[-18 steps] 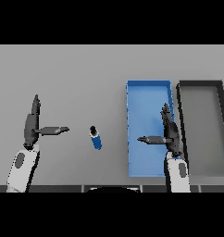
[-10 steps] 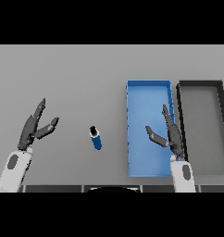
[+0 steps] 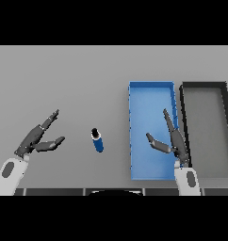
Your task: Pick up the blue pipe and place it into the blue bin.
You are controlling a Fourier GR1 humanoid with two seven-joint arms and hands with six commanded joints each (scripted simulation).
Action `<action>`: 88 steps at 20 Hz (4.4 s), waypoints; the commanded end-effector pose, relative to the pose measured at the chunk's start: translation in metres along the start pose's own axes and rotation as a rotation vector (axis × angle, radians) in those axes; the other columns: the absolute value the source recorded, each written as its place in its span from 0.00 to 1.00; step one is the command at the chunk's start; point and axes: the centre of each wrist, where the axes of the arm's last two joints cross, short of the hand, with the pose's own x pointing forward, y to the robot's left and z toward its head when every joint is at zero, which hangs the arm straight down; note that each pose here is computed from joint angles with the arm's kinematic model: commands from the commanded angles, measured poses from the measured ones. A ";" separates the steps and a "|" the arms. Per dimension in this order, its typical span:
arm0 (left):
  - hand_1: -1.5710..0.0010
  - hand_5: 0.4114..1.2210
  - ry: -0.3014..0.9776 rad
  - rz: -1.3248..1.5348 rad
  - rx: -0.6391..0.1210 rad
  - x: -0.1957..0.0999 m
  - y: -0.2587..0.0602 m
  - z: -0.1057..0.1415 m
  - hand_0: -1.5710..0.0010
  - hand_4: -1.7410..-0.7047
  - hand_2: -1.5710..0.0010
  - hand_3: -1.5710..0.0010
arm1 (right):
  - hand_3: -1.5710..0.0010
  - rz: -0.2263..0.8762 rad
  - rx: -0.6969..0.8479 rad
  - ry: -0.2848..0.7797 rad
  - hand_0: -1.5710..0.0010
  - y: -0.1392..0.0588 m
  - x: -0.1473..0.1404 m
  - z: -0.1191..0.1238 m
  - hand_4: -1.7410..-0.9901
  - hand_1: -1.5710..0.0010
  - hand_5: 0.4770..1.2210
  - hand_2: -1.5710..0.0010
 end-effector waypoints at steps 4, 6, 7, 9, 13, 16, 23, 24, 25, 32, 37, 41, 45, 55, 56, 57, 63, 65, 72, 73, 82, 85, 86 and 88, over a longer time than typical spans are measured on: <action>1.00 0.12 0.081 -0.034 -0.145 0.015 -0.025 -0.002 1.00 0.70 1.00 1.00 | 1.00 -0.019 0.007 -0.007 1.00 0.004 0.006 -0.003 0.69 1.00 0.14 1.00; 1.00 0.09 0.105 -0.030 -0.214 0.019 -0.042 -0.001 1.00 0.67 1.00 1.00 | 1.00 -0.025 0.002 -0.005 1.00 0.007 0.006 -0.004 0.68 1.00 0.13 1.00; 1.00 0.08 0.110 -0.039 -0.232 0.019 -0.046 -0.001 1.00 0.66 1.00 1.00 | 1.00 -0.019 0.006 -0.003 1.00 0.007 0.002 -0.002 0.69 1.00 0.13 1.00; 1.00 0.07 0.097 -0.050 -0.275 0.016 -0.059 -0.003 1.00 0.63 1.00 1.00 | 1.00 -0.008 0.008 -0.001 1.00 0.005 0.003 -0.005 0.70 1.00 0.13 1.00; 1.00 0.08 0.052 -0.034 -0.307 0.016 -0.086 -0.016 1.00 0.58 1.00 1.00 | 1.00 -0.017 0.008 0.003 1.00 0.005 0.007 -0.004 0.71 1.00 0.12 1.00; 1.00 0.09 0.024 -0.015 -0.295 0.011 -0.101 -0.033 1.00 0.57 1.00 1.00 | 1.00 -0.033 0.006 0.008 1.00 0.005 0.003 -0.003 0.71 1.00 0.11 1.00; 1.00 0.11 0.040 0.065 -0.266 -0.006 -0.128 -0.060 1.00 0.58 1.00 1.00 | 1.00 -0.041 0.004 0.006 1.00 0.004 0.002 0.002 0.72 1.00 0.10 1.00; 1.00 0.10 0.040 0.044 -0.254 -0.007 -0.132 -0.066 1.00 0.60 1.00 1.00 | 1.00 -0.048 0.002 0.000 1.00 0.004 0.004 0.000 0.72 1.00 0.10 1.00; 1.00 0.11 0.037 0.035 -0.249 -0.013 -0.136 -0.066 1.00 0.61 1.00 1.00 | 1.00 -0.046 -0.001 0.007 1.00 0.004 0.003 -0.001 0.72 1.00 0.09 1.00; 0.84 0.33 -0.018 0.212 -0.266 -0.012 -0.153 -0.084 0.97 0.46 0.73 0.78 | 1.00 -0.035 -0.002 0.002 1.00 0.004 0.001 0.004 0.73 1.00 0.11 1.00; 0.30 0.78 -0.064 0.248 -0.259 -0.008 -0.162 -0.088 0.38 0.18 0.26 0.29 | 1.00 -0.021 -0.003 0.003 1.00 -0.001 0.000 -0.001 0.74 1.00 0.11 1.00; 0.12 0.91 -0.092 0.230 -0.267 -0.007 -0.173 -0.084 0.15 0.17 0.11 0.13 | 1.00 -0.022 0.011 0.015 1.00 0.005 -0.004 0.002 0.75 1.00 0.11 1.00; 0.05 0.96 -0.138 0.214 -0.251 -0.001 -0.176 -0.081 0.06 0.23 0.04 0.05 | 1.00 -0.017 0.002 0.008 1.00 0.003 0.000 0.001 0.77 1.00 0.11 1.00; 0.01 1.00 -0.322 0.222 -0.258 0.057 -0.172 -0.100 0.01 0.26 0.00 0.01 | 1.00 0.017 0.006 0.015 1.00 0.002 -0.002 0.002 0.82 1.00 0.12 1.00; 0.00 1.00 -0.326 0.224 -0.267 0.062 -0.171 -0.100 0.01 0.26 0.00 0.00 | 1.00 0.017 0.002 0.021 1.00 -0.001 -0.002 0.002 0.82 1.00 0.12 1.00; 0.00 1.00 -0.316 0.220 -0.272 0.063 -0.170 -0.103 0.00 0.26 0.00 0.00 | 1.00 0.017 0.007 0.020 1.00 0.002 -0.003 0.001 0.82 1.00 0.12 1.00; 0.00 1.00 -0.297 0.221 -0.304 0.067 -0.169 -0.104 0.00 0.26 0.00 0.00 | 1.00 0.012 -0.101 0.028 1.00 0.017 -0.003 0.029 0.83 1.00 0.14 1.00; 0.00 1.00 -0.307 0.220 -0.298 0.067 -0.168 -0.101 0.00 0.26 0.00 0.00 | 1.00 0.016 -0.171 0.051 1.00 0.028 -0.004 0.048 0.81 1.00 0.14 1.00; 0.00 1.00 -0.308 0.197 -0.308 0.063 -0.171 -0.098 0.00 0.26 0.00 0.00 | 1.00 -0.108 -0.212 -0.110 1.00 0.020 0.019 0.052 0.76 0.99 0.14 0.98; 0.00 1.00 -0.299 0.191 -0.301 0.065 -0.169 -0.100 0.00 0.26 0.00 0.00 | 1.00 -0.119 -0.182 -0.169 1.00 0.017 0.028 0.053 0.75 0.99 0.15 0.98; 0.00 1.00 -0.301 0.182 -0.313 0.069 -0.169 -0.103 0.00 0.26 0.00 0.00 | 1.00 -0.008 0.232 -0.172 1.00 0.002 0.098 0.030 0.69 1.00 0.08 1.00; 0.00 1.00 -0.313 0.169 -0.317 0.067 -0.168 -0.101 0.00 0.26 0.00 0.00 | 1.00 0.020 0.328 -0.189 1.00 0.008 0.113 0.022 0.65 1.00 0.06 1.00; 0.00 1.00 -0.309 0.174 -0.323 0.069 -0.171 -0.100 0.00 0.26 0.00 0.00 | 1.00 0.029 0.348 -0.196 1.00 0.009 0.117 0.017 0.65 1.00 0.06 1.00; 0.00 1.00 -0.295 0.165 -0.320 0.071 -0.174 -0.104 0.00 0.26 0.00 0.00 | 1.00 0.022 0.393 -0.200 1.00 0.018 0.128 0.009 0.67 1.00 0.06 1.00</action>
